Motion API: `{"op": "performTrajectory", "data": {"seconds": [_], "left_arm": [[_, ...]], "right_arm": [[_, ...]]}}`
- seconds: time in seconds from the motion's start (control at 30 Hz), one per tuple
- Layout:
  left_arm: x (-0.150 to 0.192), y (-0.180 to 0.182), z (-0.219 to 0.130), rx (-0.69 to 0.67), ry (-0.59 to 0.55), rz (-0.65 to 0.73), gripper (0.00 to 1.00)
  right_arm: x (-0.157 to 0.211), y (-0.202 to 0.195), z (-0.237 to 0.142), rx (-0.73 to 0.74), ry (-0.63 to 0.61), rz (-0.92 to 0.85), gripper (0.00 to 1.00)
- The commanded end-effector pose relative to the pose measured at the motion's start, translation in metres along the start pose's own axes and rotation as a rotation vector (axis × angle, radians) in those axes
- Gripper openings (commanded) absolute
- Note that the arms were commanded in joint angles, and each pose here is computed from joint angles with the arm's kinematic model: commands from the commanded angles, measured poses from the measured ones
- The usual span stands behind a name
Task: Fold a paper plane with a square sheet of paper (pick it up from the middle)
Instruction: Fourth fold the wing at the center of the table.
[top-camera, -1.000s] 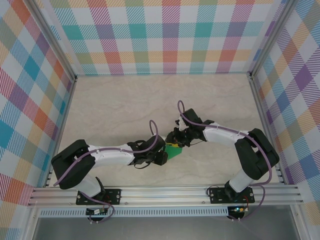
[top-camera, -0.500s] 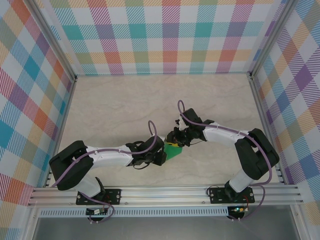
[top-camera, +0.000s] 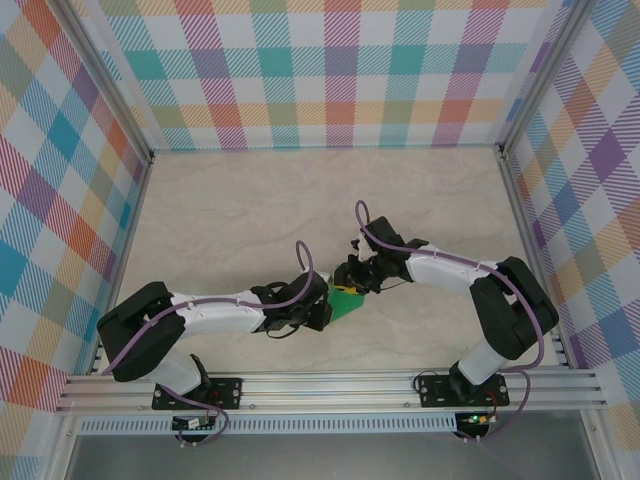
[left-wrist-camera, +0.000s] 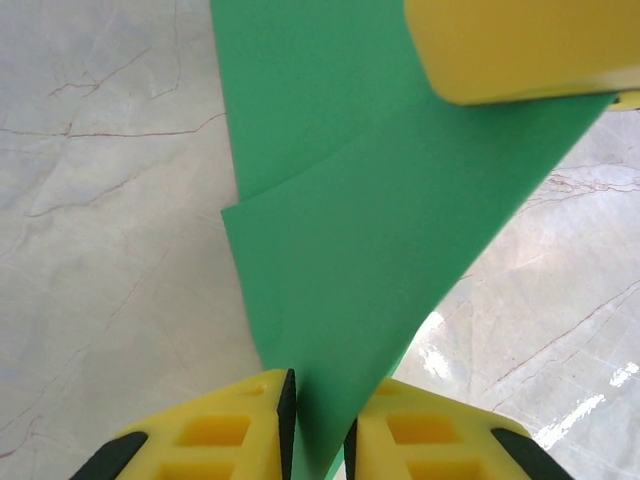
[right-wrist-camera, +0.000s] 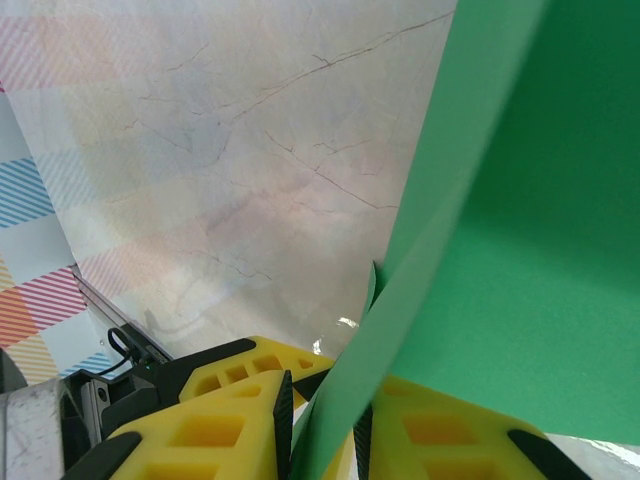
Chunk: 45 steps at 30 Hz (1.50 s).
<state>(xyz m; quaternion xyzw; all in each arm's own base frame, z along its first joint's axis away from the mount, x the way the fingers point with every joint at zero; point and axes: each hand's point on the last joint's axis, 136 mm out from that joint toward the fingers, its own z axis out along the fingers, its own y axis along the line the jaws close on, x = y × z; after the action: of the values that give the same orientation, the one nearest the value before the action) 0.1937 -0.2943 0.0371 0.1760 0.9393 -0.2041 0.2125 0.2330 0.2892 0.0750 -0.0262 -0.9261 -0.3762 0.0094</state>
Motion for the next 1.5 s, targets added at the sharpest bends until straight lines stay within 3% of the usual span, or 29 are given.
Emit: {"op": "performTrajectory", "data": {"seconds": [0.0,0.37,0.83,1.13,1.47], "left_arm": [[-0.003,-0.004,-0.006,0.002,-0.019,0.025,0.2],[0.001,-0.006,-0.003,0.017,-0.001,0.02,0.04],[0.008,-0.011,0.007,0.114,0.068,-0.014,0.07],[0.013,-0.009,0.01,0.153,0.094,-0.038,0.07],[0.019,-0.008,0.019,0.172,0.127,-0.054,0.07]], "right_arm": [[-0.003,0.005,0.001,0.005,0.001,-0.004,0.25],[-0.002,0.001,-0.001,0.02,-0.006,-0.004,0.27],[0.005,-0.003,-0.034,0.036,-0.095,-0.027,0.48],[0.018,0.018,-0.019,-0.104,-0.001,-0.068,0.26],[0.008,0.013,0.006,-0.101,0.016,-0.018,0.21]]}}
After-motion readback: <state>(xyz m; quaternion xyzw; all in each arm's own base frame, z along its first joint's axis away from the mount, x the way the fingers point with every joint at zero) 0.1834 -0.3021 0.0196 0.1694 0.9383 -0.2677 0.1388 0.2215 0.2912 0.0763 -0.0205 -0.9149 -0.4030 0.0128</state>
